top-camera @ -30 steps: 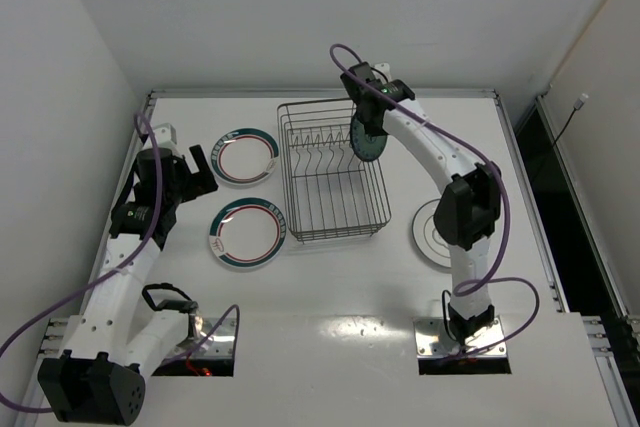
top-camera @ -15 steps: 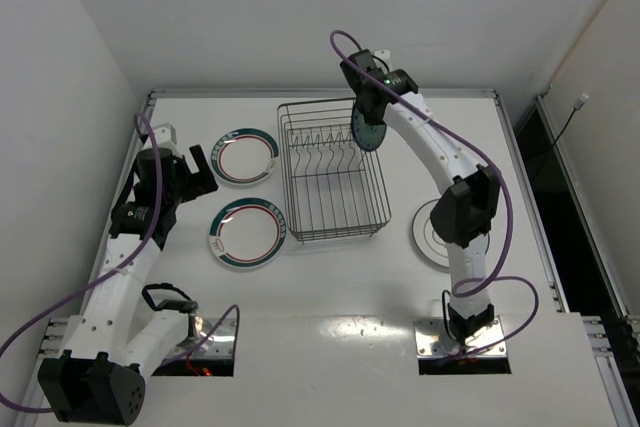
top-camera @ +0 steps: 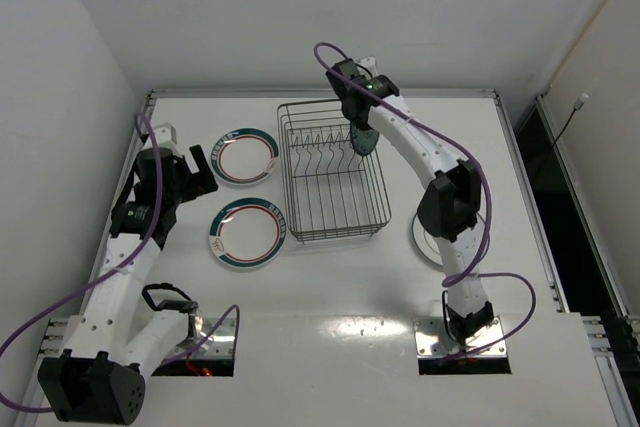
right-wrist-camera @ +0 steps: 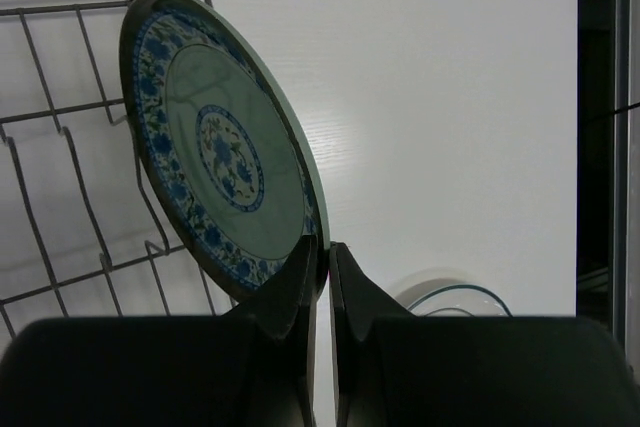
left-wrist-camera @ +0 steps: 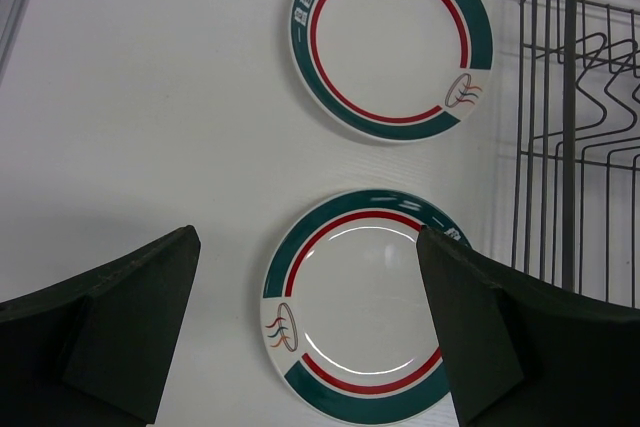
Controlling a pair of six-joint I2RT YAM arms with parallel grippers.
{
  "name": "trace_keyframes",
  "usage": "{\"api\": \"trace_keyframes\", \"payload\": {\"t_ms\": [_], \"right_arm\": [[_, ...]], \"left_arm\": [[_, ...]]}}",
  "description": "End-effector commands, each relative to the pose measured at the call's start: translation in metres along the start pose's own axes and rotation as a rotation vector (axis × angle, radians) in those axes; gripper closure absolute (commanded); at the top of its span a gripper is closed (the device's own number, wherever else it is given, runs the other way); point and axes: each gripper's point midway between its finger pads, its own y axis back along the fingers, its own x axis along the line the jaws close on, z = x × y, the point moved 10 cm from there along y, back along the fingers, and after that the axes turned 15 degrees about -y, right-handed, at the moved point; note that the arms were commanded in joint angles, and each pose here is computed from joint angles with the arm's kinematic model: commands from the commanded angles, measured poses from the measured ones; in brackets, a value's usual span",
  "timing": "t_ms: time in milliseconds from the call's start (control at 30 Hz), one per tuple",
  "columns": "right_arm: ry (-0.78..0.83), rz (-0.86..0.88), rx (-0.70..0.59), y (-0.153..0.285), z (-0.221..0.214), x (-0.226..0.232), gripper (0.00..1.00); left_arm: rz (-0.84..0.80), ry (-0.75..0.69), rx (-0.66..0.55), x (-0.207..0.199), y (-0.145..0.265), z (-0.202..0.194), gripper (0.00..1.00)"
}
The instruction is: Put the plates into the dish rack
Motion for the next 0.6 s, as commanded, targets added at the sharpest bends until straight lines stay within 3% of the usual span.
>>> {"api": "trace_keyframes", "payload": {"t_ms": [0,333,400,567], "right_arm": [[0.047,-0.004,-0.011,0.006,-0.005,0.004,1.0],[0.122,0.114,0.103,-0.003,-0.035,0.022,0.99],[0.121,0.152,0.126,-0.003,-0.04,0.024,0.93],[0.111,0.171,0.142,-0.004,-0.042,0.019,0.89]], "left_arm": [[-0.001,-0.01,-0.027,-0.001,0.002,0.008,0.12],[-0.001,-0.01,-0.027,-0.001,0.002,0.008,0.12],[-0.001,-0.01,-0.027,-0.001,0.002,0.008,0.12],[-0.001,-0.01,-0.027,-0.001,0.002,0.008,0.12]]}}
